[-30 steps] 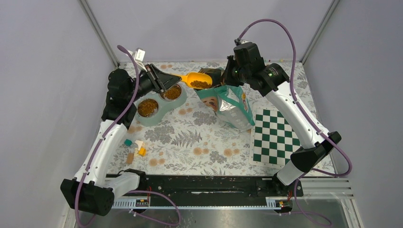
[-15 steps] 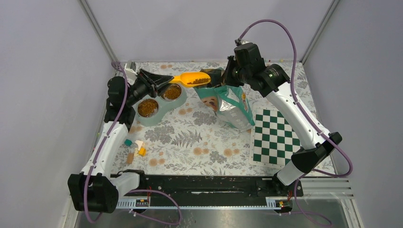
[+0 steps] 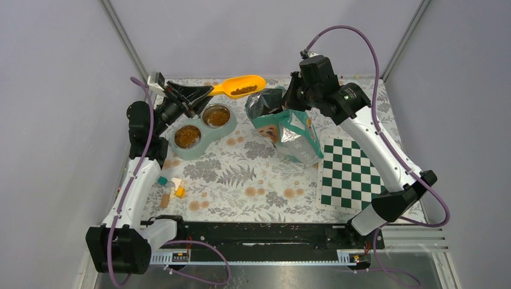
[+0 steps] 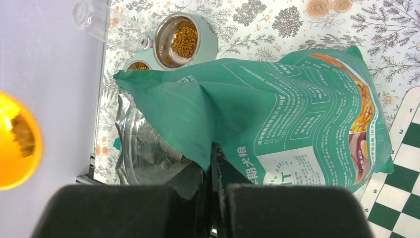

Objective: Serve the pet food

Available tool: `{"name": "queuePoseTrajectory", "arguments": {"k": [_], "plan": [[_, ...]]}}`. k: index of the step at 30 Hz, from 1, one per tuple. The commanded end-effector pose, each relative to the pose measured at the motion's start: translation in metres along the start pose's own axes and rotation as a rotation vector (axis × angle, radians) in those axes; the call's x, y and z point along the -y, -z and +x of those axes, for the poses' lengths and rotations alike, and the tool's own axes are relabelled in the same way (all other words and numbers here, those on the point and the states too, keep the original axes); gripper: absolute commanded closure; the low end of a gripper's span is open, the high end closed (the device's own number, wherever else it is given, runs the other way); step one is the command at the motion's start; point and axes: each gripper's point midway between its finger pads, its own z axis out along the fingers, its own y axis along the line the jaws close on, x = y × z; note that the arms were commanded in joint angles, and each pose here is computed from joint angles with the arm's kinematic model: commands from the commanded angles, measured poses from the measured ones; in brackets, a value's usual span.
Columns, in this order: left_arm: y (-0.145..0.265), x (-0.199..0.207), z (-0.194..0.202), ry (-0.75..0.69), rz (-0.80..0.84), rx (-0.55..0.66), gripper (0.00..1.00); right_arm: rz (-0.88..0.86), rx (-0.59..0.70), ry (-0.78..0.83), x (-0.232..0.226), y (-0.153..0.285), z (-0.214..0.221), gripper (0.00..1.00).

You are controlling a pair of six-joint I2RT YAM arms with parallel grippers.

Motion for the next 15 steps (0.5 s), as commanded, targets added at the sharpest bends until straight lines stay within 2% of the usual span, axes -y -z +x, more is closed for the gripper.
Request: {"name": "queuePoseTrajectory", "arguments": {"k": [1,8,15], "plan": [[0.01,0.05,0.001,-0.076,0.16,0.039,1.0,-0.151,0.167,-0.029,-0.031,0.042,-0.043,1.0],[0.013,0.047,-0.015,-0.096,0.154,0.123,1.0,-0.145,0.175,-0.028,-0.028,0.045,-0.044,1.0],[0.037,0.018,-0.064,-0.202,0.006,0.34,1.0,-0.138,0.173,-0.024,-0.023,0.046,-0.043,1.0]]}}
